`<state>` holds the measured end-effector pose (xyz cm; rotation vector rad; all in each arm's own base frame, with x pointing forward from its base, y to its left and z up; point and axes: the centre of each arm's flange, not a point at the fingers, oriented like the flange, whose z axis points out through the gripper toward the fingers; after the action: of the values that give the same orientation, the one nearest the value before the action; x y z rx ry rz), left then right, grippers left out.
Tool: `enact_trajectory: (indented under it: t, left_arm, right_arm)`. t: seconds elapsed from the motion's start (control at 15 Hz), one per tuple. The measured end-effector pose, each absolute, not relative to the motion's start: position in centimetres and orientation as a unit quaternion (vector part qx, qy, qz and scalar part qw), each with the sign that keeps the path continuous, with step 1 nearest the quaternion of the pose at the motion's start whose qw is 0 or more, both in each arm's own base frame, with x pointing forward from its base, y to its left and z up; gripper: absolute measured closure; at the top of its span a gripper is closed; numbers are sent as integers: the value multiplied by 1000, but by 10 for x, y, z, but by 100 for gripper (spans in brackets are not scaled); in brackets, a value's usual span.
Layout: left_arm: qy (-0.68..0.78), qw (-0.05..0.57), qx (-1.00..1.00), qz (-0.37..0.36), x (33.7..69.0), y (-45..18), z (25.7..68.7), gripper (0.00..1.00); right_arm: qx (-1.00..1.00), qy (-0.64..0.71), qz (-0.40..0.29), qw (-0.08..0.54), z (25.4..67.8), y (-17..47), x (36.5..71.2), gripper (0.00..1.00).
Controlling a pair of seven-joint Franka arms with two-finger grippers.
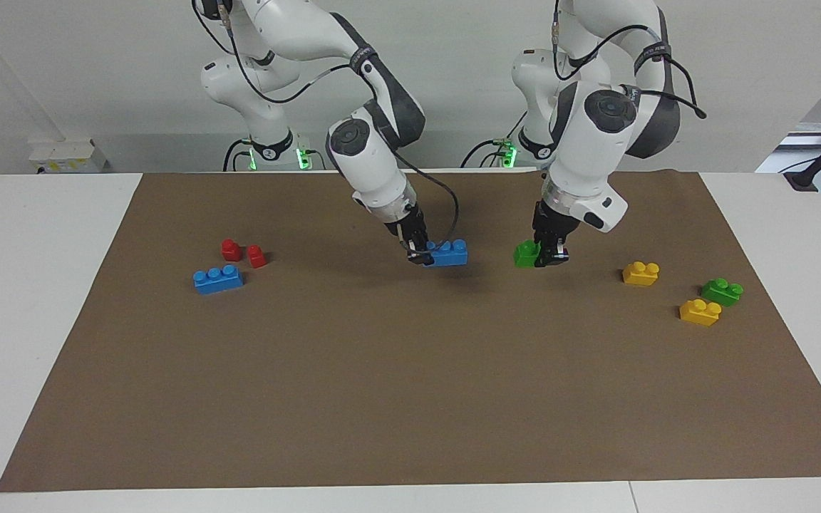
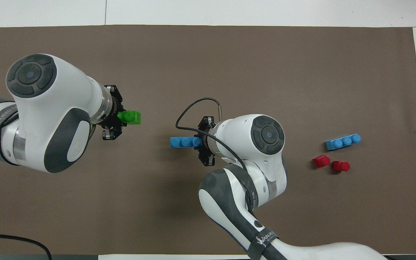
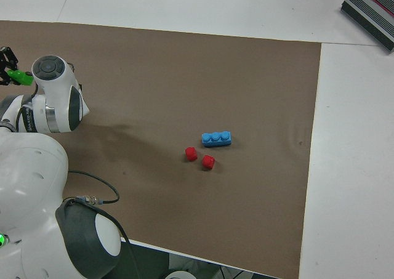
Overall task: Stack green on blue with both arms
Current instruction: 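Carry the blue brick with the right gripper to the table center, then bring the green brick with the left gripper onto the blue brick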
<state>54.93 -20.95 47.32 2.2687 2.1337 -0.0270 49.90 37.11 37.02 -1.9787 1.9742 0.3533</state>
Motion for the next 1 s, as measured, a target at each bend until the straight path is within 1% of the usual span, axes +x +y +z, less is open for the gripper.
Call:
enact_trajectory:
  t: [0.27, 0.6, 0.8, 1.0]
  left_arm:
    - [685, 11, 728, -10, 545, -219, 471, 66]
    - [688, 6, 726, -13, 537, -225, 464, 66]
    - [687, 6, 726, -13, 533, -230, 463, 66]
    - [684, 8, 729, -12, 518, -247, 456, 66]
  right_arm:
    - [-695, 690, 116, 166, 354, 384, 479, 66]
    - [-694, 694, 113, 157, 340, 378, 474, 66]
    - [-696, 690, 107, 165, 326, 391, 462, 66]
    - [-692, 695, 106, 162, 314, 396, 458, 66]
